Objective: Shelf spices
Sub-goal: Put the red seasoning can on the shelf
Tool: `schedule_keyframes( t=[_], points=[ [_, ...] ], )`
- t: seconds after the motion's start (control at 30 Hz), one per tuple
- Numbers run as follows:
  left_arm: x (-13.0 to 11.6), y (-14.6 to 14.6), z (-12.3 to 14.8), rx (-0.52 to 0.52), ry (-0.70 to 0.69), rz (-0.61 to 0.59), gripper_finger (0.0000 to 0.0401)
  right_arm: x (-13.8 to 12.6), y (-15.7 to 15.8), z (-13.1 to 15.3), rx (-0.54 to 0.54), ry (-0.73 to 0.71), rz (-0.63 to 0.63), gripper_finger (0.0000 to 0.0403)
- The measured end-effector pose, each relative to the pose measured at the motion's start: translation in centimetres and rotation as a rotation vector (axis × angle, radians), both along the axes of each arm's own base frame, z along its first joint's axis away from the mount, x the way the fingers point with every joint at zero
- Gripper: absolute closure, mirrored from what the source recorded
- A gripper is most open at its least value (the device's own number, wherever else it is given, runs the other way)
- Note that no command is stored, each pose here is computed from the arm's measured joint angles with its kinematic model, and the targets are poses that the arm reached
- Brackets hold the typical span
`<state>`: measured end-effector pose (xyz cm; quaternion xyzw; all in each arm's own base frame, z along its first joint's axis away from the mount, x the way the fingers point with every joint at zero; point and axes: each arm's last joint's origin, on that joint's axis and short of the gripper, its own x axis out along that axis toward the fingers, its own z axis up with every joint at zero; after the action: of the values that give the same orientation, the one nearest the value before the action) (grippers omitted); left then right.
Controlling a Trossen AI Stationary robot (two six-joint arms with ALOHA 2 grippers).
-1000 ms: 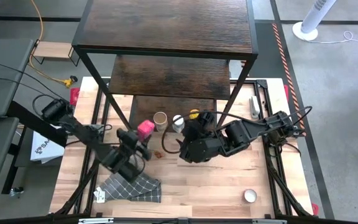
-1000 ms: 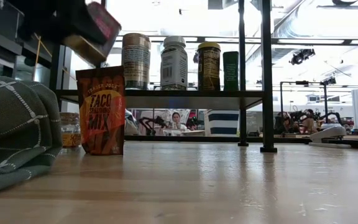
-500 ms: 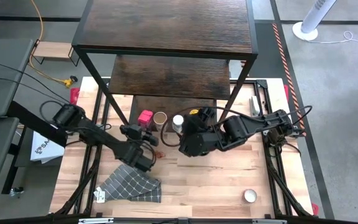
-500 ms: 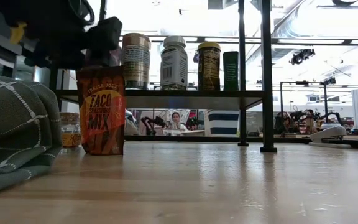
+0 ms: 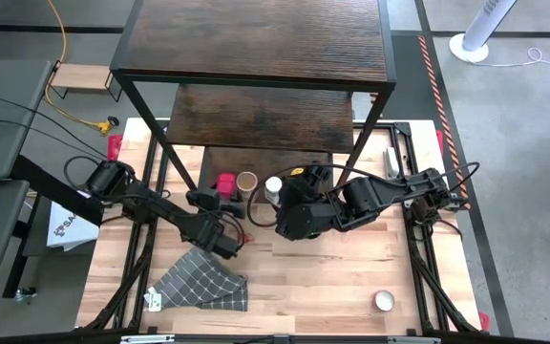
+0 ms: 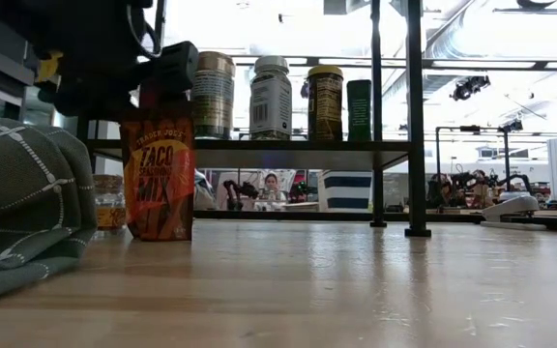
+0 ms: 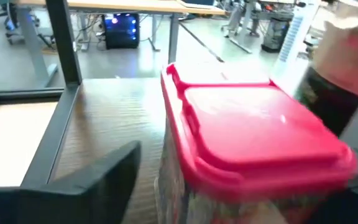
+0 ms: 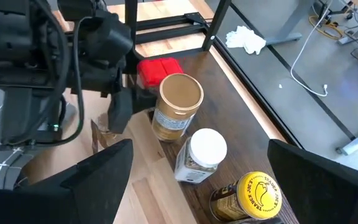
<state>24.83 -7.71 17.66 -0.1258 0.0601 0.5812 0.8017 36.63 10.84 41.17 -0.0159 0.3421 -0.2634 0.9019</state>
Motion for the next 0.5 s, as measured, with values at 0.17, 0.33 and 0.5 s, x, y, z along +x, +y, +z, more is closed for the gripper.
schedule_keyframes(
  t=[0.17,0.33,0.5],
  points=[
    [0.2,0.6,0.2,-0.009,-0.032,0.028,0.0011,0.0,0.0,0.0,0.001,0.001,0.001,0.0037],
    [-0.3,0.6,1.4,-0.003,-0.047,0.011,0.0004,0.0,0.0,0.0,-0.01,0.008,0.011,0.0037],
    [-1.1,0.9,3.5,0.011,-0.045,-0.016,0.0003,0.1,-0.2,0.0,-0.023,0.018,0.017,0.0037]
  ],
)
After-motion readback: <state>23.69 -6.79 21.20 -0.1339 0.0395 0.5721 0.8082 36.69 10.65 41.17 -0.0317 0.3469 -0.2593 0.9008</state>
